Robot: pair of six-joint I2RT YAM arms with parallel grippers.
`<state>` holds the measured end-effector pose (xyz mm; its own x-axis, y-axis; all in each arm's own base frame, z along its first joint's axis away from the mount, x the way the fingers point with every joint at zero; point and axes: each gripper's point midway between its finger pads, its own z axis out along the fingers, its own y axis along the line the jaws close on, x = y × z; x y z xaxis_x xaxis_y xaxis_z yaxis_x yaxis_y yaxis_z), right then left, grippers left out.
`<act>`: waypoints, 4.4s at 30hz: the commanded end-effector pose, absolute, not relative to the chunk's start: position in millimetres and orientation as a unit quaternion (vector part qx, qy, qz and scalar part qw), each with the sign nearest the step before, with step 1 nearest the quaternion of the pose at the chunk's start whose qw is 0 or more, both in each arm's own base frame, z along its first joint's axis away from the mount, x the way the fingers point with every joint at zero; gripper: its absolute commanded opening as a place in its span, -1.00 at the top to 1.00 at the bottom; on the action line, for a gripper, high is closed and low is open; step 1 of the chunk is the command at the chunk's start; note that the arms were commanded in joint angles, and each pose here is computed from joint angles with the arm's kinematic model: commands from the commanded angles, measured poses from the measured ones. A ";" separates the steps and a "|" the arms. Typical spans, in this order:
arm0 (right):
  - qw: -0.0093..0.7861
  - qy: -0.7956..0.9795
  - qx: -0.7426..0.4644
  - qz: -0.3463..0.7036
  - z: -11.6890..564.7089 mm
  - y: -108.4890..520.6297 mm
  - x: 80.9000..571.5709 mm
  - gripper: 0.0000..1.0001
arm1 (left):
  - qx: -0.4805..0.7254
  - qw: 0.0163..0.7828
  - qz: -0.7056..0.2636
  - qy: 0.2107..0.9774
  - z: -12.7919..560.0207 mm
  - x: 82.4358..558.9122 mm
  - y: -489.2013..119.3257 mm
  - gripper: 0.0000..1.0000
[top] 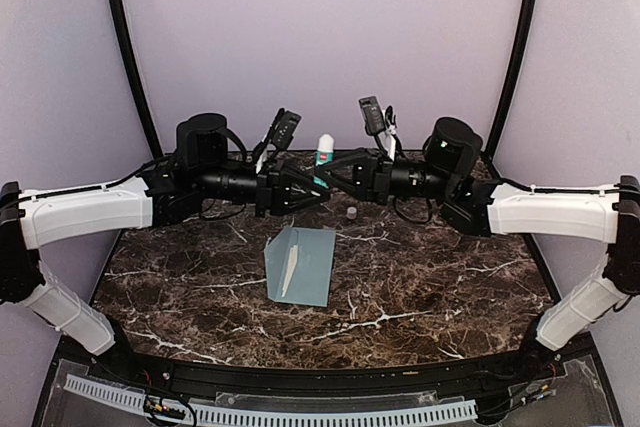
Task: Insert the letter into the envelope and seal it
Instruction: Unscrew the solid glue, then adjust the solid glue.
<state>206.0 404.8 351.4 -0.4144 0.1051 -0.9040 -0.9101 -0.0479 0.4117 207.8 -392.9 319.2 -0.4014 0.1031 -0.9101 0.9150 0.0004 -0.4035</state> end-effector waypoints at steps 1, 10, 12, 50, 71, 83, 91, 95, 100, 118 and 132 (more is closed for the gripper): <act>0.414 0.531 -0.369 0.640 369.2 408.9 202.3 0.56 | 0.424 0.362 -0.581 0.593 328.9 203.6 -394.4 1.00; 0.419 0.535 -0.353 0.643 367.9 408.2 205.6 1.00 | 0.407 0.389 -0.540 0.626 319.2 219.1 -389.4 1.00; 0.427 0.549 -0.343 0.632 364.9 410.2 211.7 1.00 | 0.395 0.400 -0.518 0.645 313.7 229.0 -387.8 1.00; 0.513 0.724 -0.180 0.424 328.8 440.6 271.0 0.15 | 0.256 0.487 -0.327 0.768 277.8 305.4 -333.7 1.00; 0.511 0.584 -0.298 0.556 376.0 380.5 223.6 -0.54 | 0.383 0.419 -0.572 0.591 349.8 220.0 -360.1 1.00; 0.462 0.537 -0.364 0.604 387.9 412.5 203.7 -0.15 | 0.409 0.400 -0.587 0.573 353.9 211.4 -368.2 1.00; 0.438 0.533 -0.377 0.617 380.8 428.1 200.6 0.17 | 0.411 0.399 -0.592 0.567 352.8 205.8 -371.3 1.00; 0.435 0.531 -0.376 0.623 380.5 432.4 200.0 0.30 | 0.413 0.393 -0.591 0.571 348.7 206.2 -373.9 1.00; 0.435 0.524 -0.371 0.631 385.6 434.7 201.3 0.49 | 0.412 0.398 -0.585 0.574 347.7 210.2 -374.9 1.00; 0.460 0.620 -0.304 0.558 359.4 453.5 248.4 1.00 | 0.337 0.486 -0.387 0.707 299.6 276.5 -358.7 1.00; 0.514 0.663 -0.263 0.477 354.3 409.2 288.2 1.00 | 0.322 0.484 -0.416 0.699 325.0 256.2 -347.1 -0.44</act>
<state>277.0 435.0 326.3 -0.4085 0.0889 -0.9084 -0.8354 0.3646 0.4113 272.7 -355.5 291.0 -0.3563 0.1010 -0.9289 0.8322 0.4863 -0.2664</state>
